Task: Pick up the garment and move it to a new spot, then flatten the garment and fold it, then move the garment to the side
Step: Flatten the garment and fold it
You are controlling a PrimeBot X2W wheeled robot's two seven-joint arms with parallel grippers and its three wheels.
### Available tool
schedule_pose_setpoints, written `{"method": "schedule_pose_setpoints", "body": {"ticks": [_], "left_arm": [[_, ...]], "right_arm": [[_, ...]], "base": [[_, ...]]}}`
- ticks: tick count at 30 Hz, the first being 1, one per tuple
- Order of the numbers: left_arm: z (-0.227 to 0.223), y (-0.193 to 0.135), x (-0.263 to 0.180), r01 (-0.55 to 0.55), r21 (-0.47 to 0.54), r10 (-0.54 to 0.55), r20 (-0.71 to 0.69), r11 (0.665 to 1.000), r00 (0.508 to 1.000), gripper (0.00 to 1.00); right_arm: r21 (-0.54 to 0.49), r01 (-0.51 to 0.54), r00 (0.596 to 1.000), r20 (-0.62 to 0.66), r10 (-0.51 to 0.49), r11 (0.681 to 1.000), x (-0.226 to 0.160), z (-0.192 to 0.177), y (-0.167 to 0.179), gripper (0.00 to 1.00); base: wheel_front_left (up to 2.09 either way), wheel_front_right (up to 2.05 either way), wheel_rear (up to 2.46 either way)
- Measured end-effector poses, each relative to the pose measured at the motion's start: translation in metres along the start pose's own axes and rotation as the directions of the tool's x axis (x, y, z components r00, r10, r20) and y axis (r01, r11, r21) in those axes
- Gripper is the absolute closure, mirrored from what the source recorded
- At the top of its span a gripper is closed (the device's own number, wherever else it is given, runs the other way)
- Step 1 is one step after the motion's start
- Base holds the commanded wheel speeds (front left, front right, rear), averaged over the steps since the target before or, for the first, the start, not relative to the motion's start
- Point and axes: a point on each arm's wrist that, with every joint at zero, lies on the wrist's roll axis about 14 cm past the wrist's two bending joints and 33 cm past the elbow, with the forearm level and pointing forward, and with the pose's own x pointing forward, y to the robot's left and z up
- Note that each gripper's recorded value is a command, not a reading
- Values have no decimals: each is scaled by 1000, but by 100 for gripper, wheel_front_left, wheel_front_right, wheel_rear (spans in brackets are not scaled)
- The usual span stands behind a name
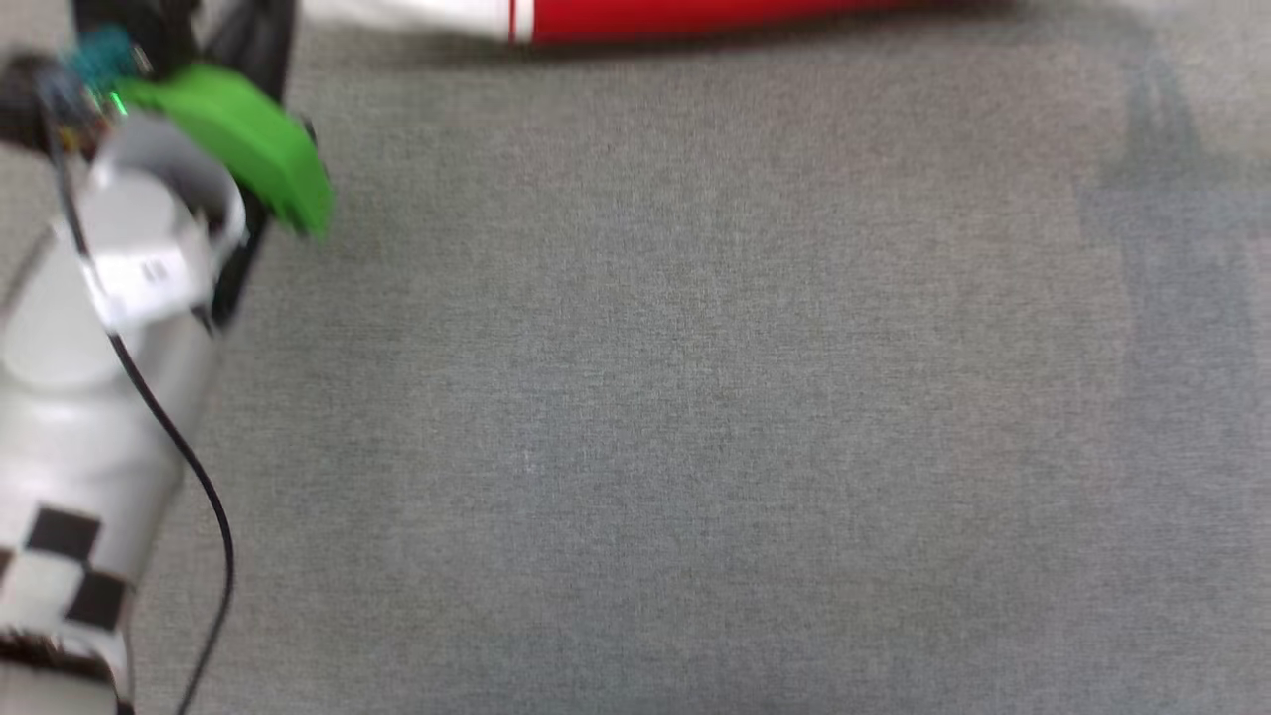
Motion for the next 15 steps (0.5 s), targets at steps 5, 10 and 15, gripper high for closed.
{"method": "schedule_pose_setpoints", "body": {"ticks": [5, 10, 15], "left_arm": [[-22, -17, -42, 7, -49, -9, -50, 999, 999, 100], [-35, -34, -82, 22, -67, -29, -97, 998, 995, 100], [-47, -53, -119, 42, -88, -54, -145, 995, 988, 100]], "right_arm": [[28, -21, 997, -72, 23, 999, -42, -21, -5, 100], [79, -32, 989, -140, 43, 996, -85, -42, -8, 100], [109, -45, 976, -207, 67, 993, -123, -59, -8, 100]], "base": [[0, 0, 0], [0, 0, 0], [0, 0, 0]]}}
